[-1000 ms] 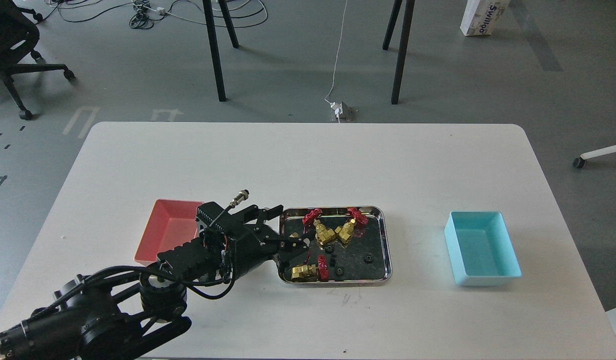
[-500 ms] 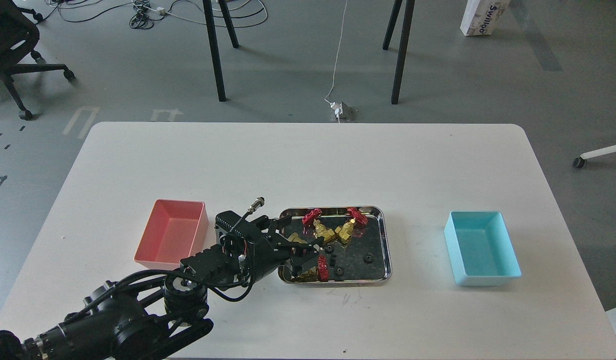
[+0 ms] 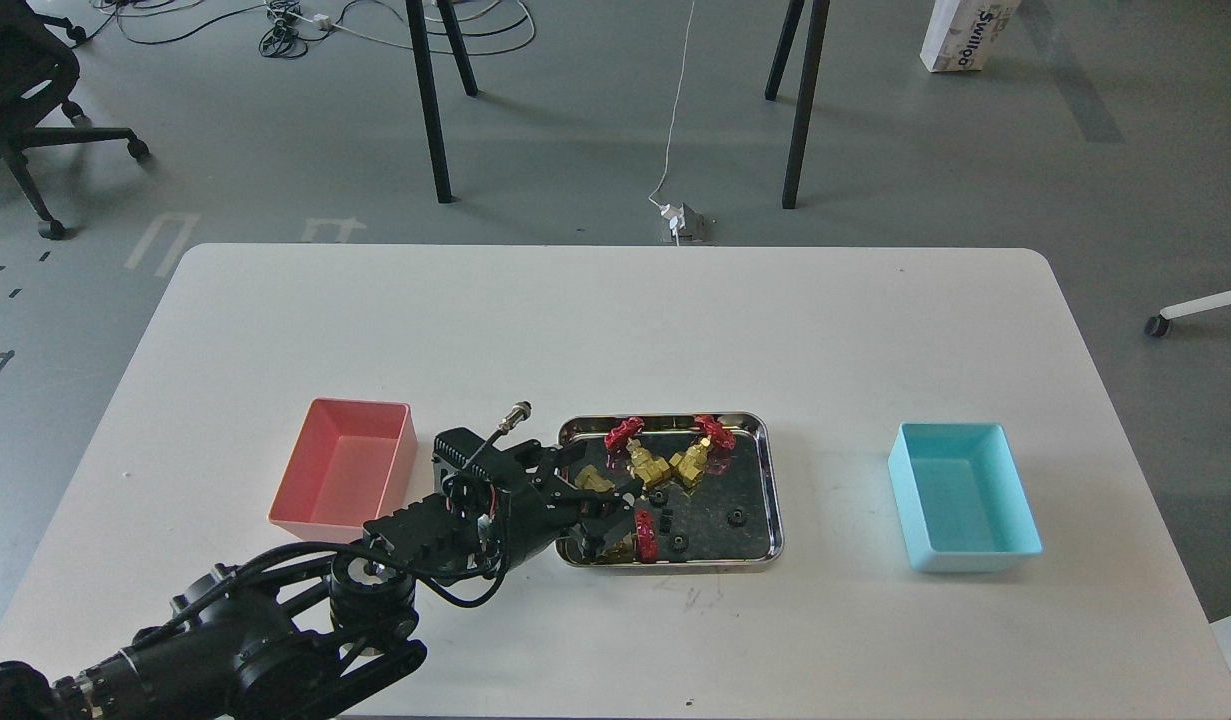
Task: Place valve in pink box and gear in blue box
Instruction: 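Grasp a red-handled brass valve on the tray with the left gripper, then carry the valve over the pink box and release it inside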
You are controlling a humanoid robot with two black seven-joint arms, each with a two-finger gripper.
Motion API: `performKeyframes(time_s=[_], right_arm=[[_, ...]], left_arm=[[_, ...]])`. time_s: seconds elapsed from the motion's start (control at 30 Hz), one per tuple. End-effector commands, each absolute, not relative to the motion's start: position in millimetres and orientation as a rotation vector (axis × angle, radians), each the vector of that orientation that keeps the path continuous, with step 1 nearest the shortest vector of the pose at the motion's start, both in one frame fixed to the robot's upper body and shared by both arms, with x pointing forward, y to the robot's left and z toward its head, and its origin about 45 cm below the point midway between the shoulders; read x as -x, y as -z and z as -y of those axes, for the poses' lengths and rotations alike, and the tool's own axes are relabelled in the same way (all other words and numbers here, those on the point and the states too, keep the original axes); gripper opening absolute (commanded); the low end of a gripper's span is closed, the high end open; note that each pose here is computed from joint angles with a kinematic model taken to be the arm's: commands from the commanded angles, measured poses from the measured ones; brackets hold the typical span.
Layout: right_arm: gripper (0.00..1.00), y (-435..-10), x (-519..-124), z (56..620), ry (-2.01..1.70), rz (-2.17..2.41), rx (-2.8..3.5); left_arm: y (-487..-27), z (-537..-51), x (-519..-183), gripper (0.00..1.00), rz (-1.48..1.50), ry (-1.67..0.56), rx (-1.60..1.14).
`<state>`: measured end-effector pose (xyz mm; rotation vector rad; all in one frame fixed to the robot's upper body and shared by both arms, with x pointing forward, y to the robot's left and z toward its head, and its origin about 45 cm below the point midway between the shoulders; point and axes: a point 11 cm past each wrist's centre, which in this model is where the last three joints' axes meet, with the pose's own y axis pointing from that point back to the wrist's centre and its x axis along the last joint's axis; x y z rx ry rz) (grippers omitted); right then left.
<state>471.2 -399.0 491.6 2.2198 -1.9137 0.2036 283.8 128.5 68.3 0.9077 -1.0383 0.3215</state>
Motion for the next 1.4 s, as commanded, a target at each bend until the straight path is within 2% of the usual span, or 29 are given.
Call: performKeyframes(time_s=[0.0,0.17,0.2,0.3,0.37,0.57,0.67,0.77,0.87,1.0,1.07,1.37], right_arm=[[0.99,-494.4,-471.3,398.4,-0.213,1.915,-2.220],[0.99,-494.5,-471.3,398.3,-0.213,1.914,-2.219],[0.99,-494.5,-471.4,398.9,-0.213,1.916,-2.217],[0.99,-492.7,-471.2,400.1,-0.210,1.916,-2.210],[0.99,-492.5,-471.6,400.1,-0.212,1.917,-2.207],[0.99,-488.6,-472.1,403.7,-0.221,1.915,-2.181],[0.99,-485.7,-472.5,410.2,-0.211,1.929,-2.162],[0.99,-484.8,-472.7,413.3,-0.208,1.938,-2.151],[0.99,-484.8,-472.7,413.3,-0.208,1.938,-2.151],[0.99,-486.1,-472.7,413.0,-0.212,1.940,-2.154],[0.99,-486.9,-472.7,412.8,-0.214,1.940,-2.155],[0.99,-489.2,-474.1,413.3,-0.217,1.949,-2.153]], left_arm=[[-66.2,-128.9,-281.2,0.68,1.031,-0.316,-0.908],[-62.9,-128.9,-276.2,0.54,1.018,-0.306,-0.903],[-62.3,-129.0,-275.5,0.49,1.016,-0.304,-0.904],[-61.9,-127.9,-274.1,0.24,1.007,-0.287,-0.910],[-61.4,-127.0,-273.2,0.18,0.999,-0.275,-0.919],[-76.7,-120.6,-284.3,0.18,1.019,-0.312,-0.897],[-114.3,-122.0,-309.7,0.19,1.056,-0.421,-0.859],[-154.0,-152.2,-332.5,0.19,1.105,-0.530,-0.881],[-183.0,-195.5,-340.0,0.19,1.175,-0.575,-0.931],[-175.5,-270.6,-319.2,0.19,1.176,-0.542,-1.099],[-174.1,-293.0,-308.4,0.19,1.172,-0.521,-1.150],[-157.5,-339.8,-293.3,0.20,1.116,-0.501,-1.257]])
